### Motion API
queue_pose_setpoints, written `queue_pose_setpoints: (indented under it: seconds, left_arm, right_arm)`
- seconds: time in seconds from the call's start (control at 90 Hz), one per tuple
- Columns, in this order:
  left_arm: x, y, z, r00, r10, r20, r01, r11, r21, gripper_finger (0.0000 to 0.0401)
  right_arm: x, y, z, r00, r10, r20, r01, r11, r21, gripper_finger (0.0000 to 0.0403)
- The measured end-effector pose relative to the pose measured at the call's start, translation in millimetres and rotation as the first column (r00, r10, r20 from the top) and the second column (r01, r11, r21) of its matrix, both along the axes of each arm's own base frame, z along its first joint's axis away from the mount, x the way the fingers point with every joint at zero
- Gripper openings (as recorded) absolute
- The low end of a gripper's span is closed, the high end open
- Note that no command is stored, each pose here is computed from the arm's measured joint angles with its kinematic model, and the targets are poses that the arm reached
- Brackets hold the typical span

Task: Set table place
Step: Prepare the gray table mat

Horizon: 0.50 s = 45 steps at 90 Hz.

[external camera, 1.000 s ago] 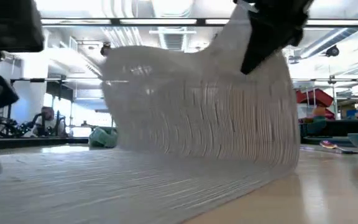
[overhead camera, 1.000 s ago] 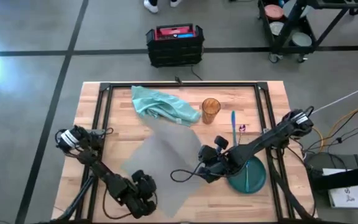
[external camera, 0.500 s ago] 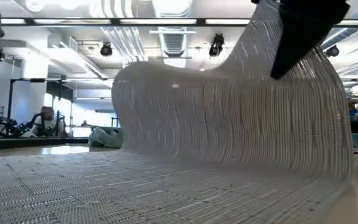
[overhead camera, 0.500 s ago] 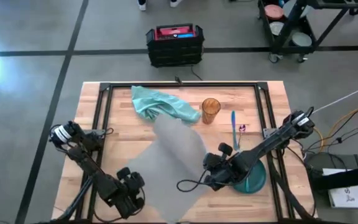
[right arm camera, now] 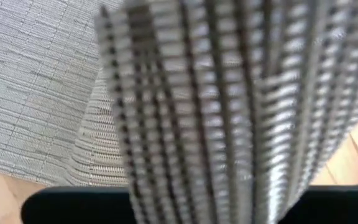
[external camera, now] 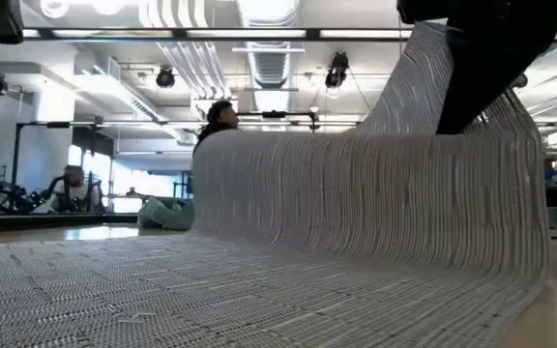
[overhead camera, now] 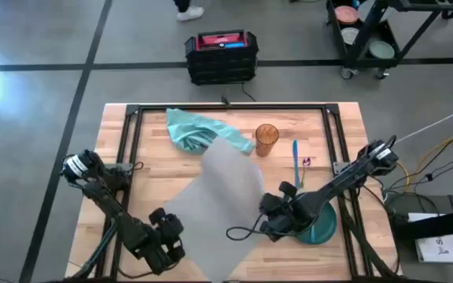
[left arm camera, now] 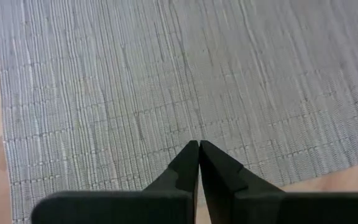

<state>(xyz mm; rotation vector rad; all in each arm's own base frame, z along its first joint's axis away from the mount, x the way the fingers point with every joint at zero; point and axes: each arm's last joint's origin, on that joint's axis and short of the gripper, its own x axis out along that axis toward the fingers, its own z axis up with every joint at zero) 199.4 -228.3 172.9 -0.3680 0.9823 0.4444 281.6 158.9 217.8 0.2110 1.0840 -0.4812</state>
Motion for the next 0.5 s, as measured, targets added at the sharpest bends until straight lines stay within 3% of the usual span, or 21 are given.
queue_pose_setpoints:
  seconds: [0.244,0.5]
  left_arm:
    - [10,-6,13,0.983,0.017,0.185,-0.016,1.0,-0.004,0.0]
    - [34,-23,-7,0.944,-0.015,0.329,0.025,0.999,-0.025,0.0]
  right_arm:
    - [0,0,0,1.0,-0.01,0.0,0.01,1.0,0.002,0.0]
    - [1,-2,0,1.0,-0.015,0.007,0.015,1.0,-0.005,0.0]
